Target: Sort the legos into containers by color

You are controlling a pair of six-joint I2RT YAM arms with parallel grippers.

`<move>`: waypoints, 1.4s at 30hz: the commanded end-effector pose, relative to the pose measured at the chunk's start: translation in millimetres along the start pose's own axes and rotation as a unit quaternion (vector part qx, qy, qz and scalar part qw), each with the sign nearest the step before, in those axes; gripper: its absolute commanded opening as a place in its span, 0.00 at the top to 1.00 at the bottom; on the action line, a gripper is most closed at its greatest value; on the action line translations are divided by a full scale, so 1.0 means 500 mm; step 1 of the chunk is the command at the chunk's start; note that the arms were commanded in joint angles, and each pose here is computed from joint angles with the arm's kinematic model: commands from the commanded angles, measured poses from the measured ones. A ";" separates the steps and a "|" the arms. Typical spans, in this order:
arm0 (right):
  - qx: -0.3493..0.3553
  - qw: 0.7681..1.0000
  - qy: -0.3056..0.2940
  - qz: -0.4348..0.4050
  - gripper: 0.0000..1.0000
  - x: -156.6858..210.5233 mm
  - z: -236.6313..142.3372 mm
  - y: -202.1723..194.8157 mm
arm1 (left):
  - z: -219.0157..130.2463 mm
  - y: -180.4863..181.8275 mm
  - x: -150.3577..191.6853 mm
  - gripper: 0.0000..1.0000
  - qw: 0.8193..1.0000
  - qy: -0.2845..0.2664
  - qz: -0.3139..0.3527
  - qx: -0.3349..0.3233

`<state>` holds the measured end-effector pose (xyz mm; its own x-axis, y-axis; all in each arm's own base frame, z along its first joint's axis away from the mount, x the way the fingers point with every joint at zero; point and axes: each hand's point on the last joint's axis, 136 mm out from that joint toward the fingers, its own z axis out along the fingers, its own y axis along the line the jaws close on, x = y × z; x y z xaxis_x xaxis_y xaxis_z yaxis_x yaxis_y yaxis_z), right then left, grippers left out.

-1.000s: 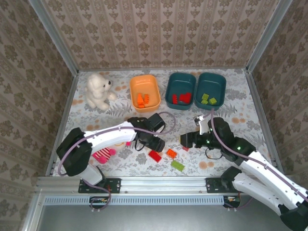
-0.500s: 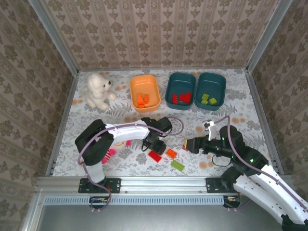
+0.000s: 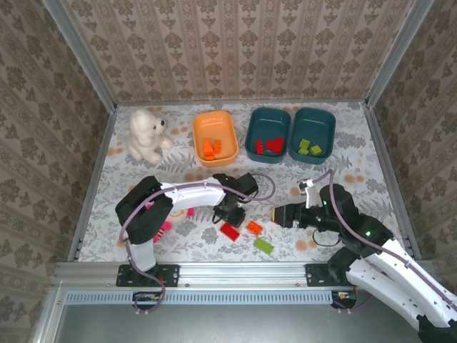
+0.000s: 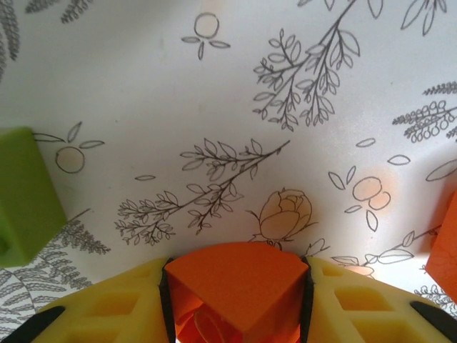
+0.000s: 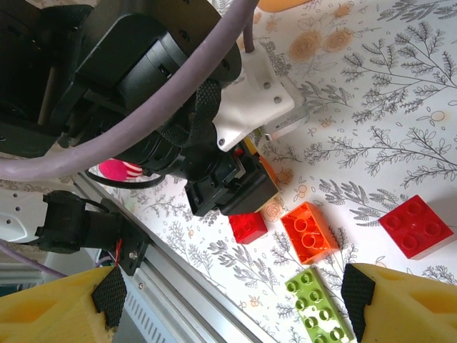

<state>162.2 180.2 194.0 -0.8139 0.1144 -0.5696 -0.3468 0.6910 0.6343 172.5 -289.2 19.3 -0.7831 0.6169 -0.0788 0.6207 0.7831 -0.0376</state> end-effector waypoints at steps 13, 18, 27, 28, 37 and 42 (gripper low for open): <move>0.037 0.988 -0.151 -0.014 0.10 -0.230 -0.035 0.051 | -0.287 0.219 -0.284 0.62 0.963 -0.204 -0.168 0.053; 0.039 0.985 -0.167 -0.007 0.09 -0.298 0.014 0.053 | -0.285 0.313 -0.385 0.62 0.942 -0.241 -0.217 0.087; 0.054 0.989 -0.140 0.004 0.10 -0.337 0.080 0.043 | -0.187 0.350 -0.466 0.62 0.930 -0.211 -0.263 0.144; 0.055 0.989 -0.139 0.005 0.10 -0.336 0.081 0.041 | -0.174 0.351 -0.465 0.62 0.929 -0.205 -0.270 0.146; 0.064 0.989 -0.130 0.022 0.09 -0.315 0.085 0.018 | -0.094 0.342 -0.470 0.55 0.921 -0.168 -0.305 0.175; 0.073 0.989 -0.125 0.019 0.09 -0.314 0.082 0.013 | -0.090 0.340 -0.467 0.47 0.921 -0.161 -0.308 0.176</move>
<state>306.7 200.1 261.0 -0.6869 0.2919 -0.6656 -0.2395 0.7738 0.5864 455.5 -291.6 69.1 -0.9738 -0.0234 -0.2262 0.0864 0.8819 -0.4635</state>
